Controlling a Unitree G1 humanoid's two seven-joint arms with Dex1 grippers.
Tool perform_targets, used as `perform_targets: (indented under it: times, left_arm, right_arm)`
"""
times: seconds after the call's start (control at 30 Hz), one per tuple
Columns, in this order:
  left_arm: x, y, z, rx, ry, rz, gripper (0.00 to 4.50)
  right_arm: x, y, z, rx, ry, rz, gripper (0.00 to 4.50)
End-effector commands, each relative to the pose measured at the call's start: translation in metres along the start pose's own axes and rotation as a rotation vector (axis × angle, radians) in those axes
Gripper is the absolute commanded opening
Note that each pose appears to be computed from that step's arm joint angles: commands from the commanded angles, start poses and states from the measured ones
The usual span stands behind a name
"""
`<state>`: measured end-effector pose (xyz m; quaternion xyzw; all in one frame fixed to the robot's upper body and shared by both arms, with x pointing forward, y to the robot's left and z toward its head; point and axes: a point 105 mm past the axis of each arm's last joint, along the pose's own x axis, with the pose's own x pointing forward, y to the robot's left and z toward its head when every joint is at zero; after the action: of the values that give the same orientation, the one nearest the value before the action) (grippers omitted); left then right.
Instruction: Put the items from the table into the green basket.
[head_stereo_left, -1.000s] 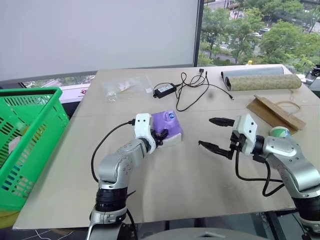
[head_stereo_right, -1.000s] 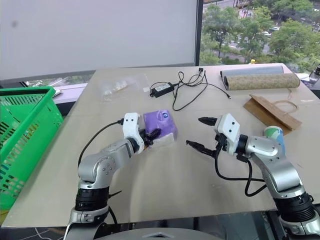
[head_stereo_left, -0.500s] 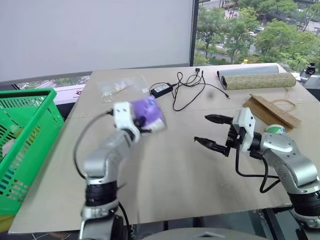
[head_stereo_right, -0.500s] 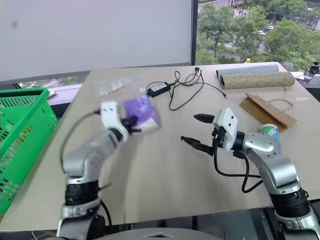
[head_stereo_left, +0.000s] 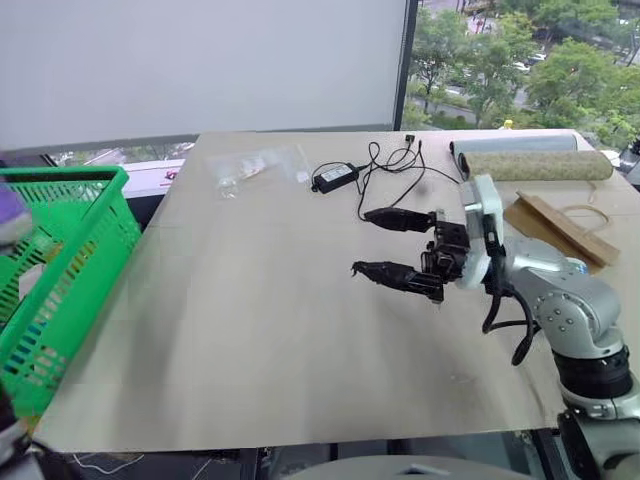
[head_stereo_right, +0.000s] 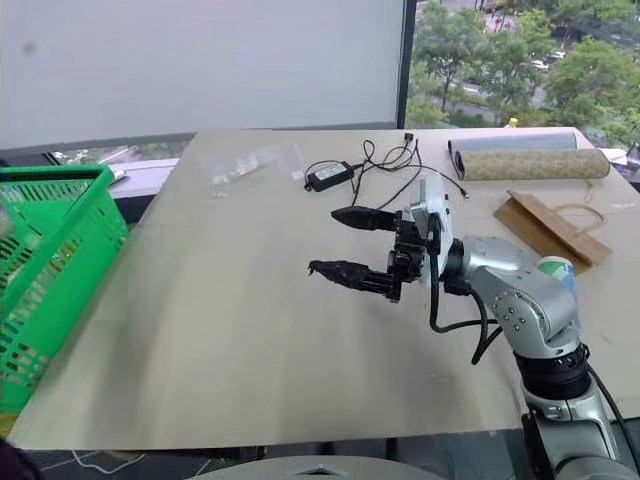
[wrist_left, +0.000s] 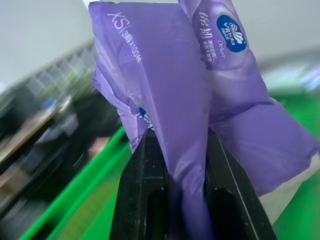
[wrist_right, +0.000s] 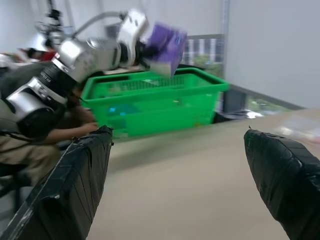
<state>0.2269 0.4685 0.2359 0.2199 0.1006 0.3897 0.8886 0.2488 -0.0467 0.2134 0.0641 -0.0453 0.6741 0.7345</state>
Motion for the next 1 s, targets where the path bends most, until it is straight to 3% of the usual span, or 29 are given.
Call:
perform_targets:
  times: [0.03, 0.07, 0.13, 0.23, 0.37, 0.43, 0.5, 0.6, 0.8, 1.0]
  left_arm:
    - [-0.007, 0.025, 0.016, -0.028, -0.088, 0.071, 0.12]
    - [-0.006, 0.021, 0.01, -0.044, -0.074, 0.056, 0.12]
    - [-0.002, 0.007, 0.003, -0.06, -0.075, -0.006, 1.13]
    - [0.001, -0.01, 0.003, -0.09, -0.101, -0.064, 2.01]
    - [-0.001, -0.015, 0.026, -0.132, -0.22, -0.086, 3.84]
    - [-0.006, -0.023, 0.045, -0.201, -0.309, -0.142, 4.48]
    - [-0.016, -0.047, 0.061, -0.239, -0.389, -0.285, 4.48]
    - [-0.052, -0.11, 0.075, -0.23, -0.46, -0.64, 4.48]
    - [-0.151, -0.207, 0.072, -0.202, -0.475, -1.25, 4.48]
    - [-0.21, -0.247, 0.073, -0.163, -0.481, -1.579, 4.48]
  right_arm:
    - [0.003, 0.008, 0.017, -0.013, -0.03, 0.056, 4.5]
    - [0.004, 0.007, 0.018, -0.015, -0.03, 0.057, 4.5]
    - [0.006, 0.007, 0.018, -0.025, -0.023, 0.056, 4.5]
    - [0.006, 0.006, 0.018, -0.038, -0.015, 0.041, 4.5]
    - [-0.001, 0.003, 0.016, -0.044, 0.009, 0.003, 4.5]
    - [-0.007, -0.001, 0.014, -0.05, 0.035, -0.025, 4.5]
    - [-0.014, -0.008, 0.011, -0.06, 0.054, -0.078, 4.5]
    - [-0.029, -0.026, 0.005, -0.097, 0.106, -0.224, 4.5]
    - [-0.079, -0.038, -0.021, -0.106, 0.232, -0.492, 4.5]
    - [-0.151, -0.043, -0.042, -0.14, 0.419, -0.894, 4.5]
